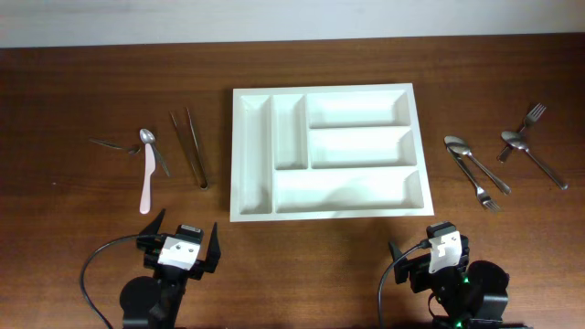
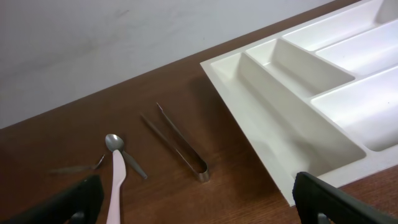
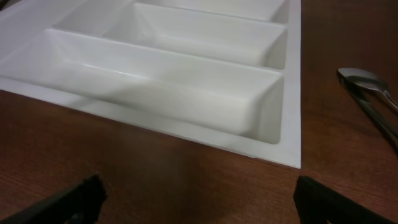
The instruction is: Pack container
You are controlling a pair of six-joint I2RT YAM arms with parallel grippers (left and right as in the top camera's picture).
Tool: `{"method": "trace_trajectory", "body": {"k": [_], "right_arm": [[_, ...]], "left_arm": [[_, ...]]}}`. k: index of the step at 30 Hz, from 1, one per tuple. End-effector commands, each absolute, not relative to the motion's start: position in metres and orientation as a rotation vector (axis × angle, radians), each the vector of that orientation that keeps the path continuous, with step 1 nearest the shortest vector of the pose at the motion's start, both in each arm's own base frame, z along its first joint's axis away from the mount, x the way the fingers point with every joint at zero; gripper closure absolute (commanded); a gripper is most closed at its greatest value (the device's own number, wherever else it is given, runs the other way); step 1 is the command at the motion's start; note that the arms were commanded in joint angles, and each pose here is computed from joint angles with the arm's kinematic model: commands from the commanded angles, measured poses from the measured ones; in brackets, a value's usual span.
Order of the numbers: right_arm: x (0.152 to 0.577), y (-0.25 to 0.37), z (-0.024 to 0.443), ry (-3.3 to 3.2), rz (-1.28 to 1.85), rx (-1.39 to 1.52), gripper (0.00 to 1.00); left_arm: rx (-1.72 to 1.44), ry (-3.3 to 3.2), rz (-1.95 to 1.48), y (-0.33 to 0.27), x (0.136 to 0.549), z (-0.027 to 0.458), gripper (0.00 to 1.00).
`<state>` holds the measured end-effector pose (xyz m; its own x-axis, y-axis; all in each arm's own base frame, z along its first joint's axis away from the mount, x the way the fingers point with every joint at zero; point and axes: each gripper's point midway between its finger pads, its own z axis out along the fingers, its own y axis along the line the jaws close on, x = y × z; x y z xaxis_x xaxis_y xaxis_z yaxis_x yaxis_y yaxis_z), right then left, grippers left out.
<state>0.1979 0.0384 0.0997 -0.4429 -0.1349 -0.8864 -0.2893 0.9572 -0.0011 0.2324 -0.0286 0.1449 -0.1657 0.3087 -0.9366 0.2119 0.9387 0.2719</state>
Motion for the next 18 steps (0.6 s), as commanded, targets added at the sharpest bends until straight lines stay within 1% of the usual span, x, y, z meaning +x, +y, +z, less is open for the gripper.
{"method": "trace_trajectory", "body": {"k": [1, 7, 11, 14, 18], "right_arm": [[0.198, 0.039, 0.099, 2.028, 0.171, -0.315, 0.01], [0.2, 0.039, 0.102, 2.013, 0.167, -0.316, 0.02], [0.205, 0.045, 0.116, 1.944, 0.193, -0.347, 0.01], [0.203, 0.065, 0.13, 1.883, 0.344, -0.365, 0.01], [0.201, 0.077, 0.146, 1.867, 0.579, -0.198, 0.01]], "left_arm": [[0.382, 1.749, 0.1, -0.026, 0.233, 0.144, 0.01], [0.382, 1.749, 0.101, -0.026, 0.233, 0.144, 0.01], [0.382, 1.749, 0.101, -0.026, 0.233, 0.144, 0.01], [0.382, 1.749, 0.101, -0.026, 0.233, 0.144, 0.01], [0.382, 1.749, 0.1, -0.026, 0.233, 0.144, 0.01]]}}
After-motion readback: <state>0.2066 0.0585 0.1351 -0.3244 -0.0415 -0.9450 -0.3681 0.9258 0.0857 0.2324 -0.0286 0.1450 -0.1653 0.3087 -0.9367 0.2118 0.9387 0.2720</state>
